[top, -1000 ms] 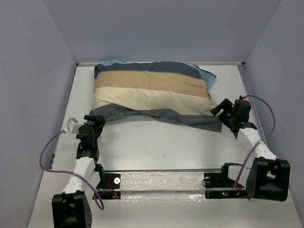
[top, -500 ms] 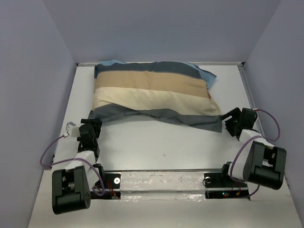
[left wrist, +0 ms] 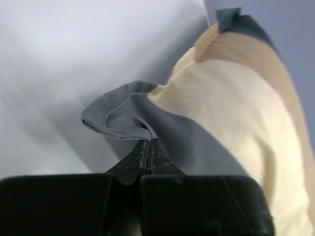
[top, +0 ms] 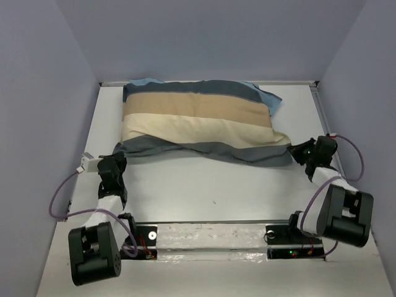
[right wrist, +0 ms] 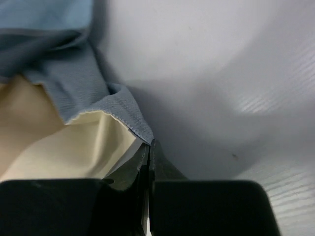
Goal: Put the pillow into the pillowcase
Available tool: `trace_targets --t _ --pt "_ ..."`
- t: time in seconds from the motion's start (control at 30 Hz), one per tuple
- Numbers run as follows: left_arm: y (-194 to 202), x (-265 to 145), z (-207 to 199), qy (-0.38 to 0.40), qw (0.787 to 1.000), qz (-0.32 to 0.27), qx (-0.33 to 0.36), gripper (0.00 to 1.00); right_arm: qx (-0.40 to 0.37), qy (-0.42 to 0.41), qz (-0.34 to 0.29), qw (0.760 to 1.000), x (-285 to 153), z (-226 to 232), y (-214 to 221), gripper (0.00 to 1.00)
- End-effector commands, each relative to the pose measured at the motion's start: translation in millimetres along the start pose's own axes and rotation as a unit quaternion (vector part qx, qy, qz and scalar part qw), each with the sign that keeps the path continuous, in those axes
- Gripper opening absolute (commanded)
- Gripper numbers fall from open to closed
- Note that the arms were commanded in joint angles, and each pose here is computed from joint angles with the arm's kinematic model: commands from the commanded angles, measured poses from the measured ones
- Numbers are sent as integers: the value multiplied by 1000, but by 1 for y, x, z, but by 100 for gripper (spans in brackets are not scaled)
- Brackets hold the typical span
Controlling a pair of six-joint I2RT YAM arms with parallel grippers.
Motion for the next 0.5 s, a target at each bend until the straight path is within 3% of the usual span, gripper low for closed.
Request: trace_targets --t 0.0,0.13,0.33,0.47 --pt "-35 -9 -43 50 997 -55 21 0 -25 -12 -130 991 -40 30 -33 0" --pt "-63 -35 -57 49 990 -113 71 0 -44 21 -189 981 -77 34 -54 0" --pt "-55 -49 -34 3 993 -87 76 0 -60 42 -212 975 -106 29 -55 0" --pt "-66 -61 -31 -53 989 -106 91 0 -49 86 -204 974 -107 8 -45 0"
Point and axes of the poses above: each gripper's point midway between its finger pads, its own x axis out along the fingers, its own z axis along the line the jaws close on, y = z × x, the point moved 9 cm from there along -x, back along the fingers, and after that the axes turned 1 degree about x, right-handed, at the moved point
